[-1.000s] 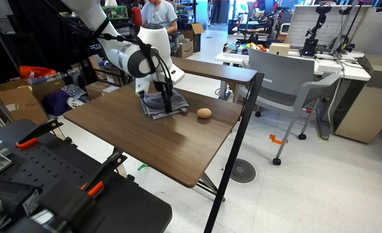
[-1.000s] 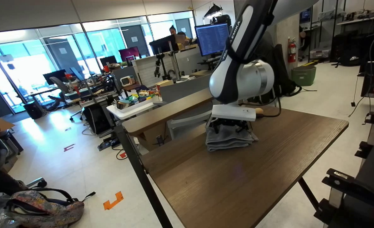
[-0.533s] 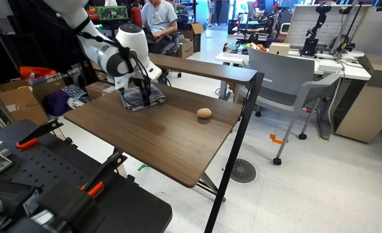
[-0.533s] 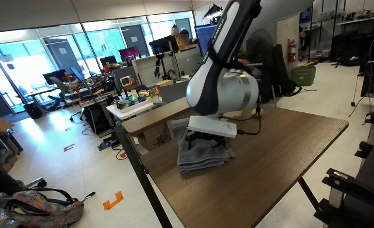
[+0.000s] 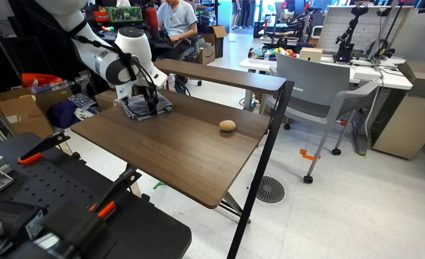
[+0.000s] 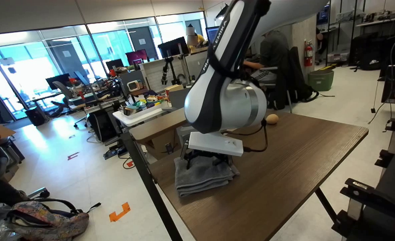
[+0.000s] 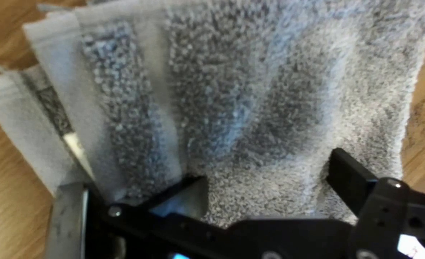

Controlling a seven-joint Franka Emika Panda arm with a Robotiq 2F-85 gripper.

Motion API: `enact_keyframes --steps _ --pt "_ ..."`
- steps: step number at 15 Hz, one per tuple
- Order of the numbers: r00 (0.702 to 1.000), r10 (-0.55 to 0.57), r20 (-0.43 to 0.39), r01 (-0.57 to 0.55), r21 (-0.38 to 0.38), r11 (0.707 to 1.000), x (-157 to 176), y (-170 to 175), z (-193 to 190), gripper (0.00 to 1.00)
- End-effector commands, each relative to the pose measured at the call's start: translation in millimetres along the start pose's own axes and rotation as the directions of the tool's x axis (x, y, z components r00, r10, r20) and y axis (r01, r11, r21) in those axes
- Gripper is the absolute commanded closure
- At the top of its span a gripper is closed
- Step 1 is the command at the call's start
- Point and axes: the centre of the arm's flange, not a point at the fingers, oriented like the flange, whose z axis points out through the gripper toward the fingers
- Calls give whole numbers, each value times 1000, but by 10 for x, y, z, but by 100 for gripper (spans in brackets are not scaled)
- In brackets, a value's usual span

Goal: Move the brown object to the right, the use the gray towel to wipe the table

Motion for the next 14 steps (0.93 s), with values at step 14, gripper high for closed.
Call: enact_keyframes --steps 14 --pt "952 -214 219 267 -248 931 -970 1483 -365 0"
